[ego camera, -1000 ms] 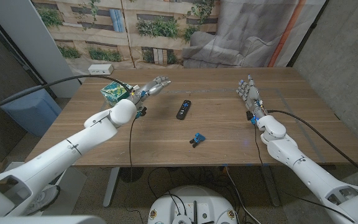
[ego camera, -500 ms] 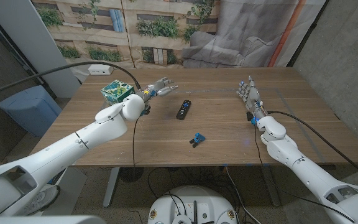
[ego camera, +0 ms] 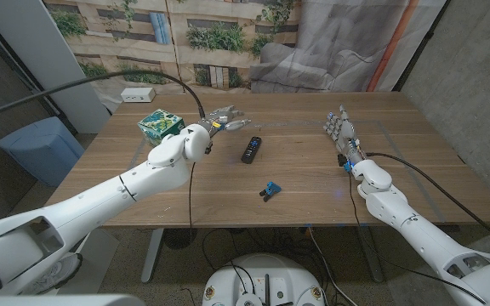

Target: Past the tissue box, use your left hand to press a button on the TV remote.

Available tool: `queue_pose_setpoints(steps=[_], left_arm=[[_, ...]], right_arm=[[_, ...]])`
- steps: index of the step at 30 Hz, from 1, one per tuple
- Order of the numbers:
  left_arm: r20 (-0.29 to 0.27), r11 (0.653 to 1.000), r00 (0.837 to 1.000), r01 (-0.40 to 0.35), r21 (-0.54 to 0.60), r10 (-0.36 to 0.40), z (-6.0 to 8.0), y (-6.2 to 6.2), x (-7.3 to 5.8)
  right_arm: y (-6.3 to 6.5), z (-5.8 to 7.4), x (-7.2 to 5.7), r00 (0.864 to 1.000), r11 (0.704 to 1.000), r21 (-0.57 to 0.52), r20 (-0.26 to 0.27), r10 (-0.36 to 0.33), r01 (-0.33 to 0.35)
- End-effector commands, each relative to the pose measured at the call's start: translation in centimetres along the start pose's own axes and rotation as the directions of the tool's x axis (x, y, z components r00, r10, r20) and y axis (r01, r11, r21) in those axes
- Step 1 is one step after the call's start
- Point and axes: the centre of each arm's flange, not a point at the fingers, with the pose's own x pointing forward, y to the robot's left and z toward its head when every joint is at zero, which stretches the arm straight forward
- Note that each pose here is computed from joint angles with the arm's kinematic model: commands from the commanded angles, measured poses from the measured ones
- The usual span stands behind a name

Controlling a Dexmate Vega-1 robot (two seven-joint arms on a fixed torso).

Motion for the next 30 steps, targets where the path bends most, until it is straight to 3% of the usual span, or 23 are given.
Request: queue_pose_setpoints(steps=[1,10,30], left_arm=[[-0.083,0.99,0.995,0.06,0.125,-0.05,2.9,0.7,0.1],[-0.158,0.969,0.983,0.122,0.216,-0.089,4.7,0.4,0.3],[-0.206,0.937,0.969,0.192,0.291,-0.134,6.6,-0.3,2.2]], right_arm=[[-0.1,-0.5,-0.5,1.0,1.0,0.002,-0.017,0.007,-0.007],[-0.2,-0.8,-0.7,1.0,1.0,0.004,-0.024,0.012,-0.012],[-0.3,-0.9,-1.8,0.998,0.999,-0.005,-0.05,0.032,-0.032]])
